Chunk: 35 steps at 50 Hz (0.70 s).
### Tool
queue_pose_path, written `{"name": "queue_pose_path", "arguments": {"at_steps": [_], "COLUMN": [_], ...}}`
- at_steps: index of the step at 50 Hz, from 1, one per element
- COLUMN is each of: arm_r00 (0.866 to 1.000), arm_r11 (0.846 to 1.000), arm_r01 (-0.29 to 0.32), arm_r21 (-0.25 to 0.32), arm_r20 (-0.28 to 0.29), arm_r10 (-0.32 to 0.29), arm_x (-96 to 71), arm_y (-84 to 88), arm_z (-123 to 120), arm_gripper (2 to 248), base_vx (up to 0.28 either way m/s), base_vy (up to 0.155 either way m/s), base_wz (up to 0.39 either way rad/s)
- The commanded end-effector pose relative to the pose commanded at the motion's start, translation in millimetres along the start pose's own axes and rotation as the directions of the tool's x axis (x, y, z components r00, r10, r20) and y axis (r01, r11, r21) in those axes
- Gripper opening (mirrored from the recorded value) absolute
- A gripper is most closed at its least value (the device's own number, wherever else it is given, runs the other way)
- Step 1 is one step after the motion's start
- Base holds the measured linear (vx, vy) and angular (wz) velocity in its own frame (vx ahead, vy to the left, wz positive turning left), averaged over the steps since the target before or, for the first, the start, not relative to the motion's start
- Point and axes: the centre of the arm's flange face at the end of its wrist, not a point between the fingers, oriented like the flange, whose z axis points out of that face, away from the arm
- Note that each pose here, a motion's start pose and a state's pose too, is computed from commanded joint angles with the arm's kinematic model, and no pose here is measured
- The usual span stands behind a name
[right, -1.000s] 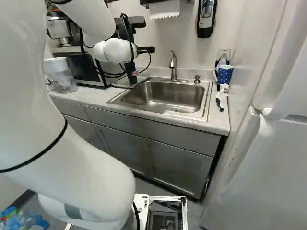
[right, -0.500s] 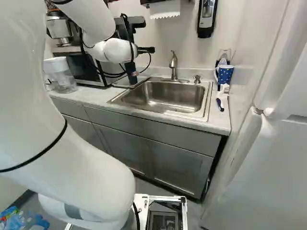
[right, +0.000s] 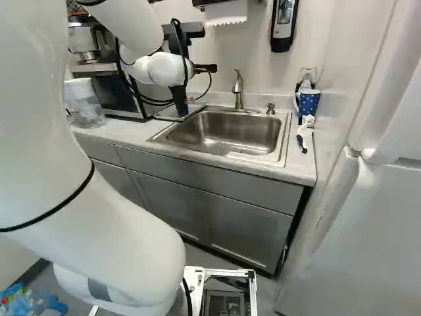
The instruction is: Rinse the cup and place it in the tray
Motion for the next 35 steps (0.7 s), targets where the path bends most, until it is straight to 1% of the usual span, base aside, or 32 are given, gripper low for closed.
{"name": "queue_pose_path", "arguments": {"at_steps": [17, 35], "arm_r00": [1.0, 1.0], "arm_r11": [1.0, 0.999], "arm_r01": [-0.002, -0.004], "arm_r21": [-0.022, -0.042], "arm_r20": [0.003, 0.025], "arm_r10": [0.002, 0.005], "arm_x": [1.3, 1.1], "arm_y": [11.0, 22.4], "arm_z": [13, 29], "arm_gripper": [247, 247], "base_vx": [0.0, 0.0], "base_vy": [0.0, 0.0], "base_wz": [0.0, 0.0]}}
